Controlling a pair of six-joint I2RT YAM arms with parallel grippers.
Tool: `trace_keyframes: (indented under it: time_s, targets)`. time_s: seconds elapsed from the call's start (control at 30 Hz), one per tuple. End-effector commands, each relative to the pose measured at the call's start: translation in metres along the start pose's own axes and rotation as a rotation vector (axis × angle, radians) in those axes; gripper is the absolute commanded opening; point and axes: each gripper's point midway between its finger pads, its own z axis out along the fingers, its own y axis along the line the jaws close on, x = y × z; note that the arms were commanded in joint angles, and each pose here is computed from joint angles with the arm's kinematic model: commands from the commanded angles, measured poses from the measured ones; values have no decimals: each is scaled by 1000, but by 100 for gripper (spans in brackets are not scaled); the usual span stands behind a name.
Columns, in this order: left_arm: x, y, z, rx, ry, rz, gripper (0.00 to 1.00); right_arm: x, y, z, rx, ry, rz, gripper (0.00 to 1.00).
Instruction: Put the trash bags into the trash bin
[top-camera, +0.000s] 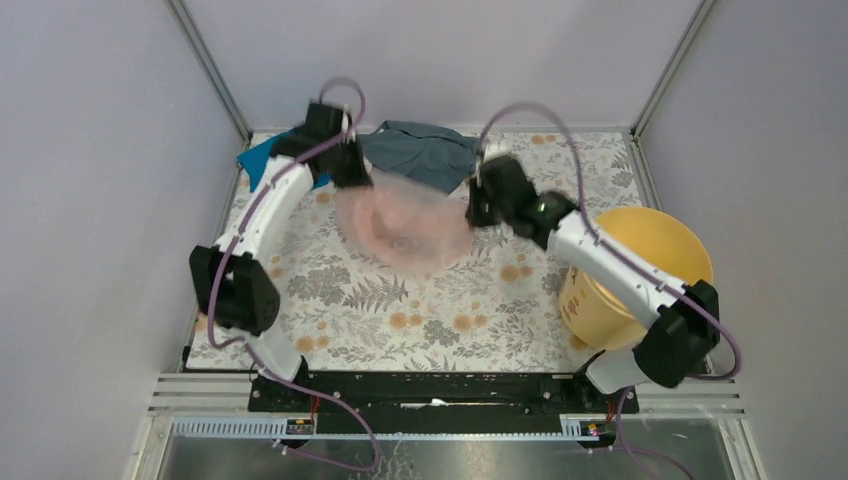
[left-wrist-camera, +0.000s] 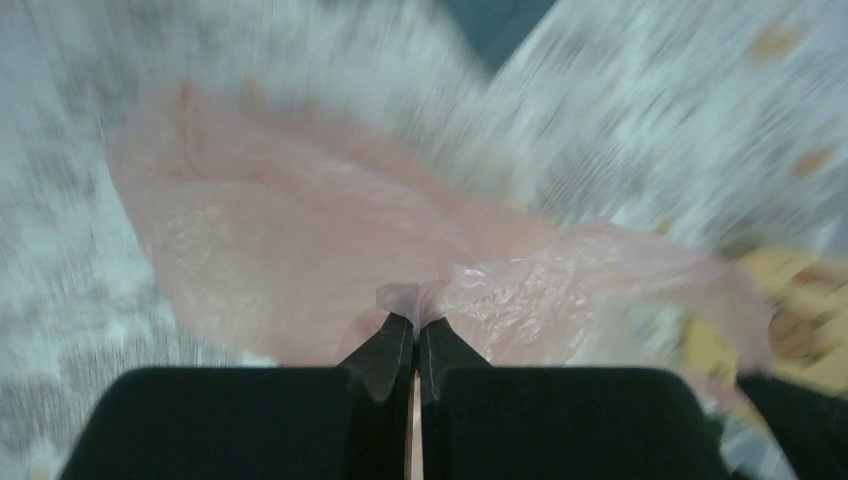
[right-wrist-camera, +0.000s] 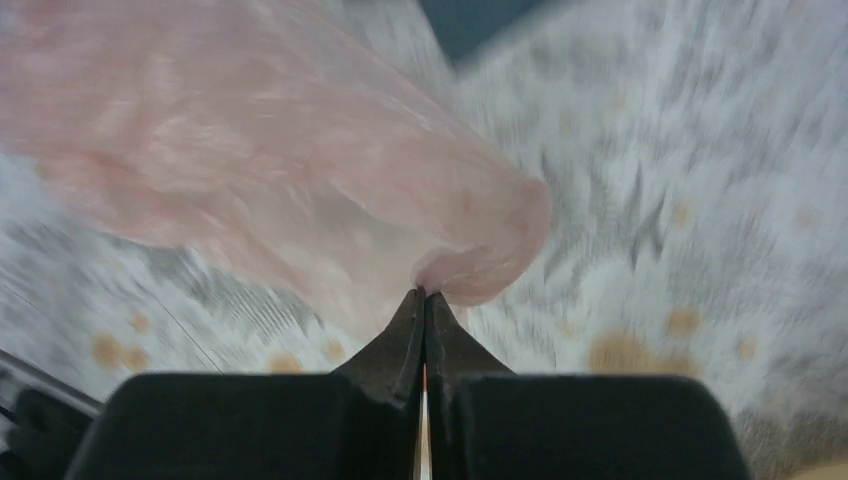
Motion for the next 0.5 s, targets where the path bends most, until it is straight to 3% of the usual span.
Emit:
trace_keyframes:
  time_s: [0.0,0.07,0.1,0.17,0.2,0.27,0.37,0.4,0.47]
  targets:
    - [-136,-111,-171,250,-506,94,0,-163,32,-121,-76,-371,-33,0]
    - [-142,-152,-258,363,-762,183,0,-197,55,-187,-226,-559,-53,0]
    - [-127,-163,-274,403,-823,208,0,-202,67,-211,-311,-627,-71,0]
    - [-109,-146,-295,421,-938,147,0,-196,84,-240,-457,-721,-113,0]
    - [-101,-128,-278,377,-931,92,0,-183,84,-238,-492,-731,-122,0]
    - [-72,-85,-202,223,-785,-4,0,-147,72,-188,-465,-650,-82,0]
    - [17,-16,-69,36,-370,-77,0,-45,40,-70,-347,-320,-26,0]
    - [47,-1,-44,23,-270,-82,0,-13,36,-48,-346,-217,-12,0]
    - [85,13,-26,38,-194,-93,0,27,37,-33,-387,-110,19,0]
